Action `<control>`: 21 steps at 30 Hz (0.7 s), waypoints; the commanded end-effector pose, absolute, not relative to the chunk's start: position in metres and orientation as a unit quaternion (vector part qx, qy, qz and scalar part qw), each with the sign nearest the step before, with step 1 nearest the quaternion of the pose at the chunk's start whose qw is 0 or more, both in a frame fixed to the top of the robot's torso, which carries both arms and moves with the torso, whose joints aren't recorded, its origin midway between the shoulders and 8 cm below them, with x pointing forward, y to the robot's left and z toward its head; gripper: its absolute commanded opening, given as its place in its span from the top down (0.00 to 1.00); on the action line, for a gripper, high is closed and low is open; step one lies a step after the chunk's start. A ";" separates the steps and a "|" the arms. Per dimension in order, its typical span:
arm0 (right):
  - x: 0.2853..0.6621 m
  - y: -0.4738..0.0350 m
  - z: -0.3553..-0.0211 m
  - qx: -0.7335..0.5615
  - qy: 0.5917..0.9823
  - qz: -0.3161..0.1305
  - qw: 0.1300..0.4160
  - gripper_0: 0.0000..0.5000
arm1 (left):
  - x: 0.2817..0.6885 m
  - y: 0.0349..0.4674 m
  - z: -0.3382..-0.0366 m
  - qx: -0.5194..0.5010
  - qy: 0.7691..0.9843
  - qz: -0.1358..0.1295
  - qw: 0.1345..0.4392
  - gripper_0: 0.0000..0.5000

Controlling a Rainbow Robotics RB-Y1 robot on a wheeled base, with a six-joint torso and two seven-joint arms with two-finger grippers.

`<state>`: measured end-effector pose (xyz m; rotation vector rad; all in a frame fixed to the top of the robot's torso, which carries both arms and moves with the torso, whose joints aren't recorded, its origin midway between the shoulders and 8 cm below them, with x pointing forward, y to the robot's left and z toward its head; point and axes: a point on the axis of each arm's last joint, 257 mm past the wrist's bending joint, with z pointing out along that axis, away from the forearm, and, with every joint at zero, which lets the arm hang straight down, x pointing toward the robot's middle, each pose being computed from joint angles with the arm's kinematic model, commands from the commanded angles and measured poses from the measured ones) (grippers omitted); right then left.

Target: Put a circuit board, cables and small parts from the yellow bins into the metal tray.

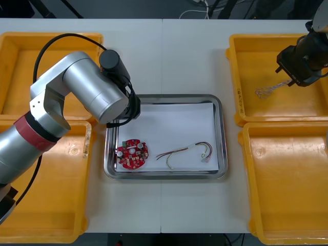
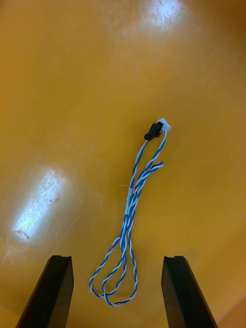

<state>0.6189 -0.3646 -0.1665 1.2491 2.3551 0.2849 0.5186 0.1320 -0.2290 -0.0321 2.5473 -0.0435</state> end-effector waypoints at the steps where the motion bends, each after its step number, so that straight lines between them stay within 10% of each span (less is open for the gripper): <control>1: 0.631 -0.363 -0.177 0.465 0.845 0.120 0.236 0.00 | 0.526 0.106 -0.210 -0.037 0.948 -0.041 0.315 1.00; 21: 0.643 -0.360 -0.189 0.475 0.833 0.140 0.246 0.00 | 0.532 0.114 -0.224 -0.051 0.948 -0.032 0.313 1.00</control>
